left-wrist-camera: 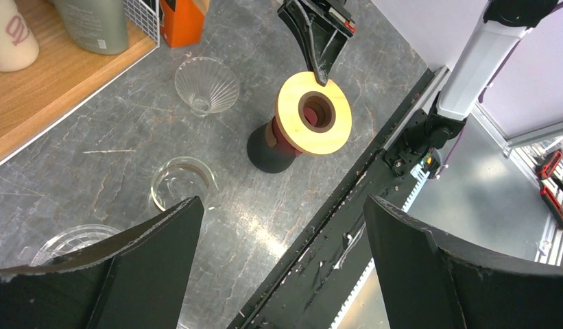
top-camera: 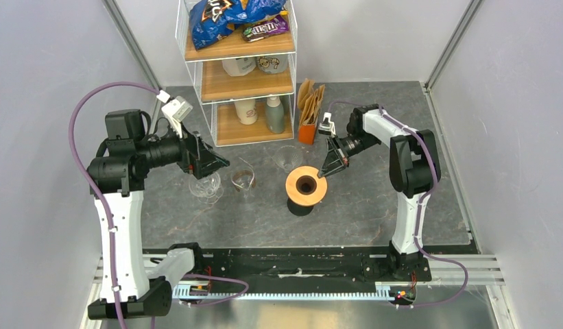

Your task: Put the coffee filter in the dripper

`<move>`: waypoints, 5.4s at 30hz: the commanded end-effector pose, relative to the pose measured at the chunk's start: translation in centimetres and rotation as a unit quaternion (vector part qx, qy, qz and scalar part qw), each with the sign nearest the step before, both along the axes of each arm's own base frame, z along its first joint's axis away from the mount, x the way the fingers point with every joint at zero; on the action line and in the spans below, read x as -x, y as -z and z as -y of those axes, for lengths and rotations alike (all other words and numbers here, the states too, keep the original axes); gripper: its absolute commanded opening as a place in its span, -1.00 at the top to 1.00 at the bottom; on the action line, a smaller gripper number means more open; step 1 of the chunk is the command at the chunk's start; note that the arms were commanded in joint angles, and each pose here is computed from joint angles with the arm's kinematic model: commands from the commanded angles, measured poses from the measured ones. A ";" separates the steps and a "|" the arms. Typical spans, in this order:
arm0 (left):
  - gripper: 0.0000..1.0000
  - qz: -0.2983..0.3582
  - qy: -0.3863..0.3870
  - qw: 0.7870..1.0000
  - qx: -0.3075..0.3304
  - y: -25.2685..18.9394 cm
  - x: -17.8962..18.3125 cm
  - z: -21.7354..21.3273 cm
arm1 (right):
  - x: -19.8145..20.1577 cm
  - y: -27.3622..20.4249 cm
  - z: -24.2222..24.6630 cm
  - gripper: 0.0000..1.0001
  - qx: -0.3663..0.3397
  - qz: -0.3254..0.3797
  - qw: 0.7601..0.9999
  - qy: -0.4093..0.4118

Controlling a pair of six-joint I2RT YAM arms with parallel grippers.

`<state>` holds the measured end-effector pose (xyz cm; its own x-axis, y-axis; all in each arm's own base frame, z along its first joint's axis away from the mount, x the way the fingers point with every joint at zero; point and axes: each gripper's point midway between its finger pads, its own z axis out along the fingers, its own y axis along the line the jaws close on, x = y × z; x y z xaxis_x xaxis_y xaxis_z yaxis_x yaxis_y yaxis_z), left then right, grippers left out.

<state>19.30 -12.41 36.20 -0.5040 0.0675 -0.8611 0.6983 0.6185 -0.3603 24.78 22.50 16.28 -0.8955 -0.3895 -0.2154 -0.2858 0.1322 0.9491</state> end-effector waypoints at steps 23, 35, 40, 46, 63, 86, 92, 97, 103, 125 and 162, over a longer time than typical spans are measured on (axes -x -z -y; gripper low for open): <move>-0.91 0.004 -0.012 1.000 -0.001 0.1 0.2 -0.1 | 0.2 -1.5 -1.1 1.00 0.008 -0.077 0.997 -0.010; -0.91 0.005 -0.014 1.000 -0.002 0.1 0.0 -0.2 | 0.2 -0.7 -1.1 0.99 0.015 -0.087 0.996 -0.014; -0.92 0.003 -0.015 1.000 -0.001 0.2 0.0 -0.2 | 0.0 -0.6 -1.2 0.57 0.017 -0.088 0.996 -0.015; -0.92 0.005 -0.021 1.000 -0.006 0.3 -0.2 -0.4 | -0.1 -0.8 -1.0 0.12 0.026 -0.077 0.997 -0.019; -0.85 0.006 -0.003 0.998 -0.069 3.0 -2.4 -1.2 | -1.0 -2.1 5.2 -0.50 0.163 0.007 0.986 0.036; -0.82 0.002 0.041 0.995 -0.095 6.3 -2.0 2.3 | 3.2 -0.1 0.9 0.22 0.180 -0.004 0.983 -0.022; -0.82 0.006 0.033 0.995 -0.096 6.2 -1.8 2.2 | 2.9 0.4 0.0 0.22 0.178 -0.001 0.984 -0.029; -0.82 0.005 0.034 0.995 -0.097 6.2 -1.9 2.2 | 2.5 -0.2 -0.9 0.22 0.165 0.007 0.986 -0.031; -0.83 0.004 0.040 0.994 -0.099 6.4 -2.2 2.3 | 2.7 -0.3 -1.0 0.24 0.165 0.006 0.986 -0.033; 0.03 -0.089 -0.189 0.978 -0.020 11.2 -12.4 9.8 | -0.9 -5.9 9.7 -0.28 0.207 0.105 0.965 0.124; 0.74 -0.172 -0.259 0.950 -0.019 25.2 -19.0 13.5 | -0.2 -5.8 11.1 -0.33 0.210 0.082 0.962 0.151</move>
<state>37.01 -25.20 8.27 -0.7788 -0.1667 -0.6047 0.1457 0.8896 -0.4328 25.76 11.46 21.04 -0.9545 -0.2016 -0.2197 -0.2976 0.5988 0.7435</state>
